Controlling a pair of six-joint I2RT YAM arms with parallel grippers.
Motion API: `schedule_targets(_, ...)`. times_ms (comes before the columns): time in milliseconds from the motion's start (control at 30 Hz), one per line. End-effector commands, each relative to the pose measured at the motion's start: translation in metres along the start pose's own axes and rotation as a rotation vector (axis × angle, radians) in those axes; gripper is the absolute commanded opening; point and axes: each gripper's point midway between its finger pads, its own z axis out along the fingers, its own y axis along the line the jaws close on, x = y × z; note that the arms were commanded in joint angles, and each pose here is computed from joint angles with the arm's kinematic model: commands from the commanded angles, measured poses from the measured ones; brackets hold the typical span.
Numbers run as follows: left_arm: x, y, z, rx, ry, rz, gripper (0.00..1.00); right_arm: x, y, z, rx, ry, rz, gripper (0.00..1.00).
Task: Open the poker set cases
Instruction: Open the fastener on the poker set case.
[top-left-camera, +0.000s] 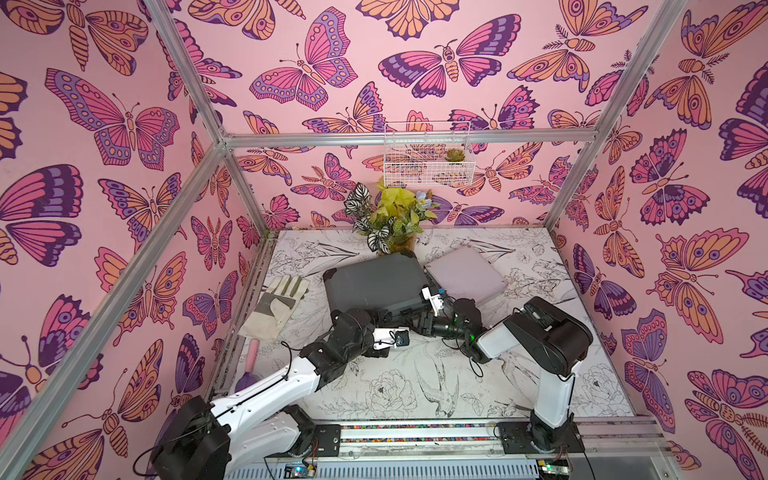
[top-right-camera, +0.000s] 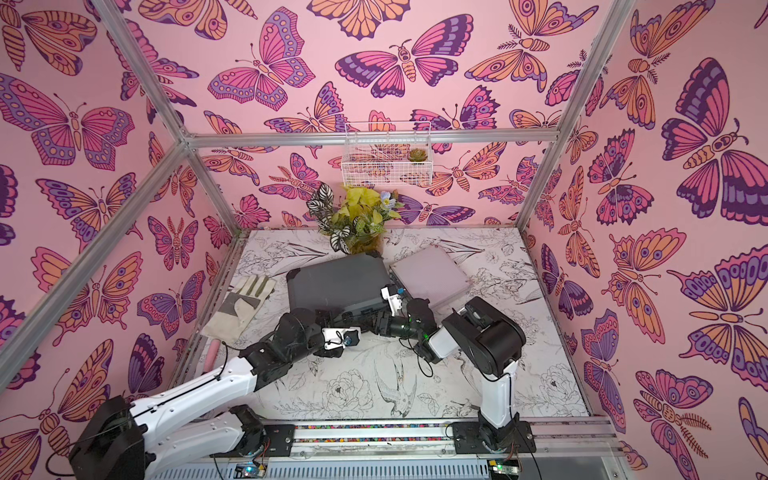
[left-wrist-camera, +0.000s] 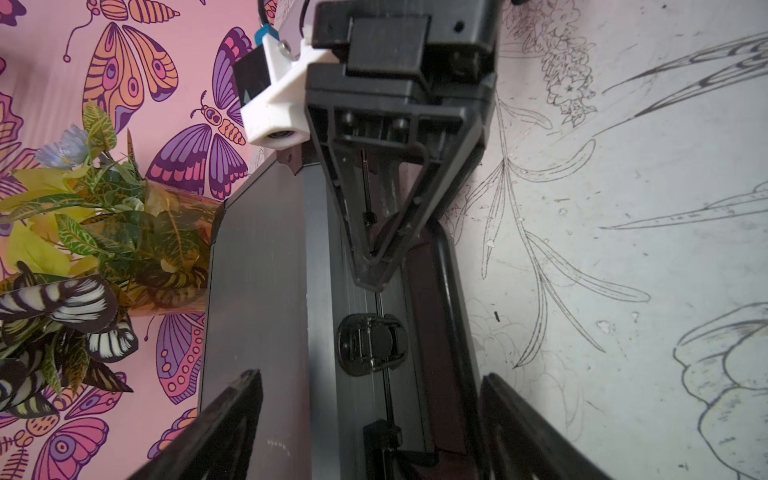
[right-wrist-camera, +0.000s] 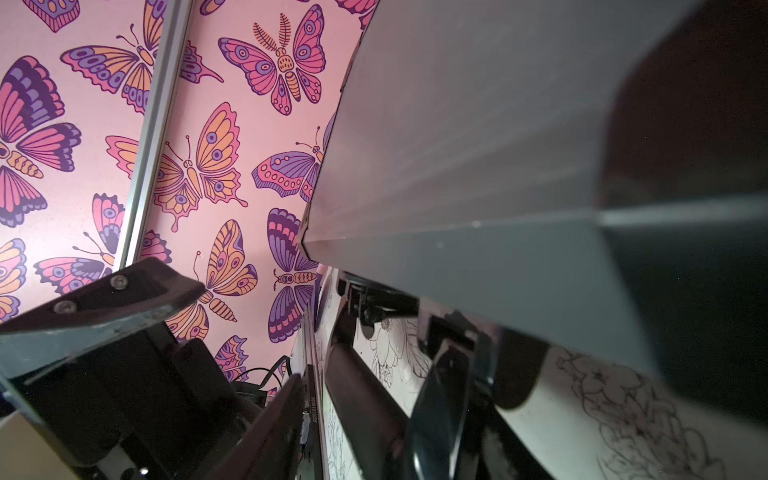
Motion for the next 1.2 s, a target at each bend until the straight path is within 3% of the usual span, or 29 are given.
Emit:
schedule_targets(0, 0.010, -0.002, -0.006, 0.015, 0.040, 0.014, 0.85, -0.011, 0.022, 0.000, -0.049, -0.011, -0.066, 0.59)
schedule_targets(533, 0.007, 0.028, -0.008, -0.026, 0.036, -0.127, 0.84, -0.033, 0.030, 0.014, -0.081, -0.061, -0.107, 0.60)
schedule_targets(800, 0.021, 0.036, -0.005, -0.035, 0.103, -0.187, 0.84, -0.039, 0.038, 0.014, -0.099, -0.072, -0.128, 0.61)
schedule_targets(1167, 0.015, 0.054, -0.032, -0.084, 0.098, -0.299, 0.84, -0.056, 0.062, 0.008, -0.126, -0.130, -0.162, 0.62)
